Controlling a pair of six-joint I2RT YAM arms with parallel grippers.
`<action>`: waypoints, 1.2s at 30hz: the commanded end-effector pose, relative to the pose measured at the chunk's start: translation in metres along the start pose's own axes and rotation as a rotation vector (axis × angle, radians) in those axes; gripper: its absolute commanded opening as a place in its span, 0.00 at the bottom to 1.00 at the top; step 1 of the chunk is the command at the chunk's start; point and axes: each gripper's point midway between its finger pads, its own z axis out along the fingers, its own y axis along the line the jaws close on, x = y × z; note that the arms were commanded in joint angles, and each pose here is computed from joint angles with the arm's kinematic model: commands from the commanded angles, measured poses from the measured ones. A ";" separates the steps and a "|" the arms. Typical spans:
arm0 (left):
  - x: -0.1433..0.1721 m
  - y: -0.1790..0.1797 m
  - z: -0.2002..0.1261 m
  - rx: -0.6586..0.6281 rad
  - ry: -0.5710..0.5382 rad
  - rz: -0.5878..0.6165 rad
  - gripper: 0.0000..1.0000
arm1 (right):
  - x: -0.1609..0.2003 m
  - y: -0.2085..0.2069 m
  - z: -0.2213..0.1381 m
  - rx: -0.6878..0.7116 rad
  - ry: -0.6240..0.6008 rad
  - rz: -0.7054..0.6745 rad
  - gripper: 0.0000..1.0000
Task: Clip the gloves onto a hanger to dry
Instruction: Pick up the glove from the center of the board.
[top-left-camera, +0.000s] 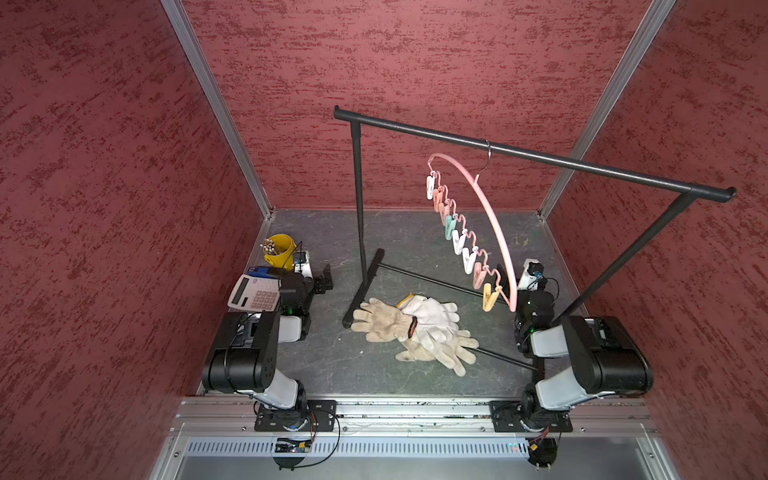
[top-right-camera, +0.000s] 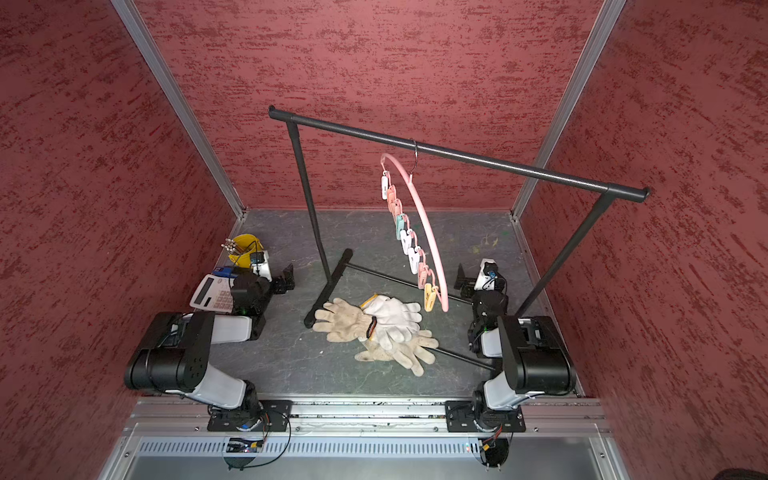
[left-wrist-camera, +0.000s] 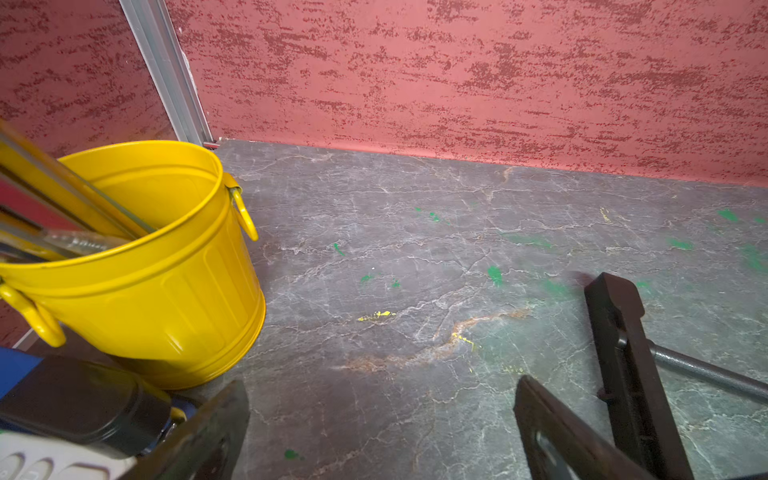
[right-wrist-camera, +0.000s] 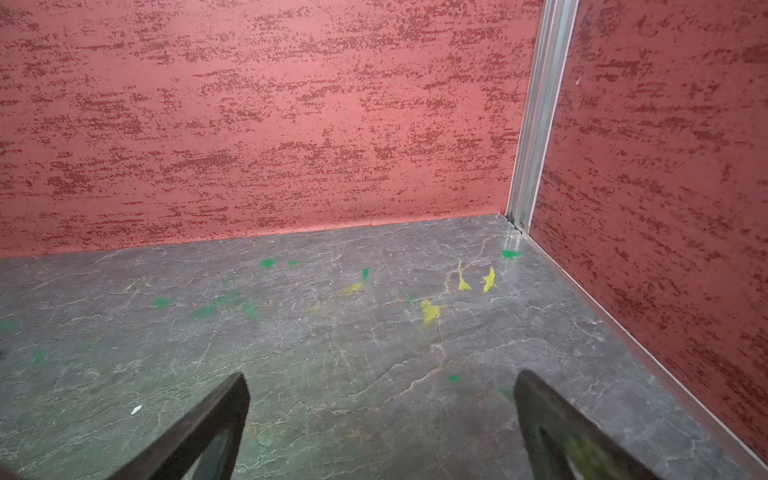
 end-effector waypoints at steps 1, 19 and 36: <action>-0.005 -0.001 0.000 0.001 -0.018 -0.003 1.00 | -0.006 0.001 -0.001 -0.007 -0.028 -0.009 0.99; -0.004 -0.001 0.000 0.002 -0.017 -0.001 1.00 | -0.006 0.001 0.000 -0.009 -0.027 -0.008 0.99; -0.062 0.026 -0.066 -0.233 0.267 -0.612 1.00 | -0.134 0.036 -0.035 -0.142 0.089 0.457 0.99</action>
